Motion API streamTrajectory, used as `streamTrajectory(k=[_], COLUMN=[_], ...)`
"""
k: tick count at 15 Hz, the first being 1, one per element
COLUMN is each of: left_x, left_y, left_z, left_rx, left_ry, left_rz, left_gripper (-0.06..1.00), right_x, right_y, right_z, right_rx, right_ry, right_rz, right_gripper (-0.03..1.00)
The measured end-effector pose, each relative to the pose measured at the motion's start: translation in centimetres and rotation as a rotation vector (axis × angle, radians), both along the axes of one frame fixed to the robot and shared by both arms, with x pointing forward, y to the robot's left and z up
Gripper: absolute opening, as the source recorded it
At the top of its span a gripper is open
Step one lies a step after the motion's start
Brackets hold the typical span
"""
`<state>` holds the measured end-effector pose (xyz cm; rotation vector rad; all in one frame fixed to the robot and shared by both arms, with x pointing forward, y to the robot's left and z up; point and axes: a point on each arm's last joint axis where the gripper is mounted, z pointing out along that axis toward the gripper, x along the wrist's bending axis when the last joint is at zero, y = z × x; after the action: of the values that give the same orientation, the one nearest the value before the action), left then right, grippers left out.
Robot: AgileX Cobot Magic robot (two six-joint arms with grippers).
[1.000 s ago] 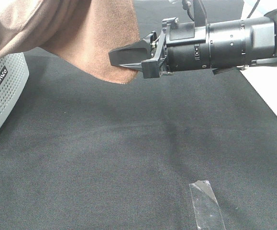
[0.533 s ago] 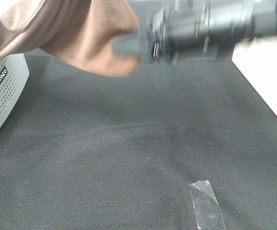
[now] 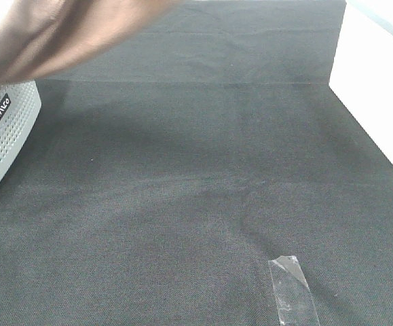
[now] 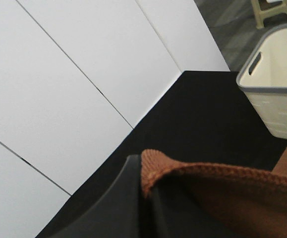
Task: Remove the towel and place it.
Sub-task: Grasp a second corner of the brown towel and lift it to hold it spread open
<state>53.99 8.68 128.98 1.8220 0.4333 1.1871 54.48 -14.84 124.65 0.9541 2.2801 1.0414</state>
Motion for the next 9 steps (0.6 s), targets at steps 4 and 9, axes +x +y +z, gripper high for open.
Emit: streamTrajectory(k=[4, 9], left_x=[3.0, 6.8], left_y=[2.0, 3.1], left_z=[0.1, -0.6], left_rx=[-0.077, -0.148], left_ry=[-0.083, -0.244], left_rz=[0.058, 0.086], left_gripper=[0.01, 0.01], right_x=[2.9, 5.5], right_y=[0.4, 1.0], right_z=[1.9, 4.0], right_rx=[-0.047, 0.045], right_ry=[-0.162, -0.463], right_rz=[-0.032, -0.090], right_gripper=[0.00, 0.00])
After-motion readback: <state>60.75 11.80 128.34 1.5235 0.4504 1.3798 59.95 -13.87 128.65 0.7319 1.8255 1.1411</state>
